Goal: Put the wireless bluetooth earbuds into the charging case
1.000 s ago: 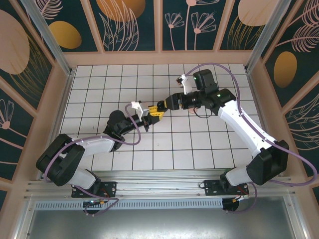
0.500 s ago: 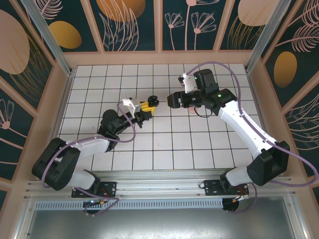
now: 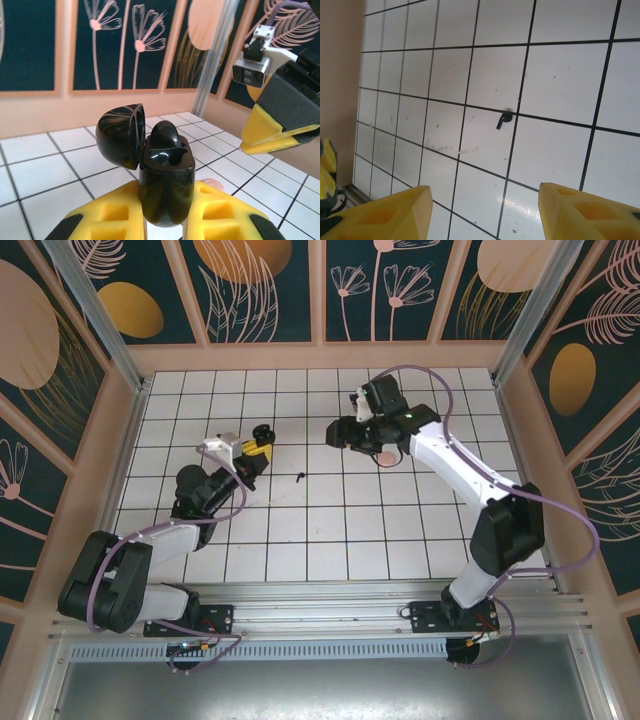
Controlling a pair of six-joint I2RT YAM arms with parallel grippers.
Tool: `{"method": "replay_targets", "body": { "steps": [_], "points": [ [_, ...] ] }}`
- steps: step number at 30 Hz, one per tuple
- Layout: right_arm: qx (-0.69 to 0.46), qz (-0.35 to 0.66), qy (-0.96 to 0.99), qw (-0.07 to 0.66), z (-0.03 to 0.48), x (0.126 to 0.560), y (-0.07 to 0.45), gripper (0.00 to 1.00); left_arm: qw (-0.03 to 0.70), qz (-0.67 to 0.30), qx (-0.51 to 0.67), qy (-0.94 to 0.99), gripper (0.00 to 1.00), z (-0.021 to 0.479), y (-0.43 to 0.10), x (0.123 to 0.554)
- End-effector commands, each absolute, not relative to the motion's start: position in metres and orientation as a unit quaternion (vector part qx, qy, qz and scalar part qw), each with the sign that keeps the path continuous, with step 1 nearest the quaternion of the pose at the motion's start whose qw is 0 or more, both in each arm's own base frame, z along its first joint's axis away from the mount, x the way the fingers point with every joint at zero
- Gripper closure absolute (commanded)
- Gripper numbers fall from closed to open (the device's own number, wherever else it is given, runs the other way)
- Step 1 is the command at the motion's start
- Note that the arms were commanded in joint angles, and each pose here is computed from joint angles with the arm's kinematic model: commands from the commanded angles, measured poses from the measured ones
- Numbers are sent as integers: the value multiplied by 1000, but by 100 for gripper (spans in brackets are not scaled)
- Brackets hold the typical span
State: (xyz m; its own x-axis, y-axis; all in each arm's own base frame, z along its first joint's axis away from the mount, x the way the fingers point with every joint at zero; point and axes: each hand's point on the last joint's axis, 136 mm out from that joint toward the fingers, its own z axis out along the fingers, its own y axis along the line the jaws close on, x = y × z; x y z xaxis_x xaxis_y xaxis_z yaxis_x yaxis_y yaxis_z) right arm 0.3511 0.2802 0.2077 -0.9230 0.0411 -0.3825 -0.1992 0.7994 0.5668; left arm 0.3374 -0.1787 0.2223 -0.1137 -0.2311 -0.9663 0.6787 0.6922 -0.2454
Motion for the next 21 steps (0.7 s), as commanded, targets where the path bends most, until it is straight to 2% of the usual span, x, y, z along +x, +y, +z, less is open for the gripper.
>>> {"method": "replay_targets", "body": {
  "steps": [1,8,21],
  "points": [
    [-1,289,940,181,204,356,288,42,662,-362,141,640,92,235,-165,338],
    [6,250,959,137,165,363,317,48,670,-351,103,646,92,233,-144,342],
    [-17,210,975,64,94,364,363,51,680,-333,91,647,92,237,-135,339]
  ]
}}
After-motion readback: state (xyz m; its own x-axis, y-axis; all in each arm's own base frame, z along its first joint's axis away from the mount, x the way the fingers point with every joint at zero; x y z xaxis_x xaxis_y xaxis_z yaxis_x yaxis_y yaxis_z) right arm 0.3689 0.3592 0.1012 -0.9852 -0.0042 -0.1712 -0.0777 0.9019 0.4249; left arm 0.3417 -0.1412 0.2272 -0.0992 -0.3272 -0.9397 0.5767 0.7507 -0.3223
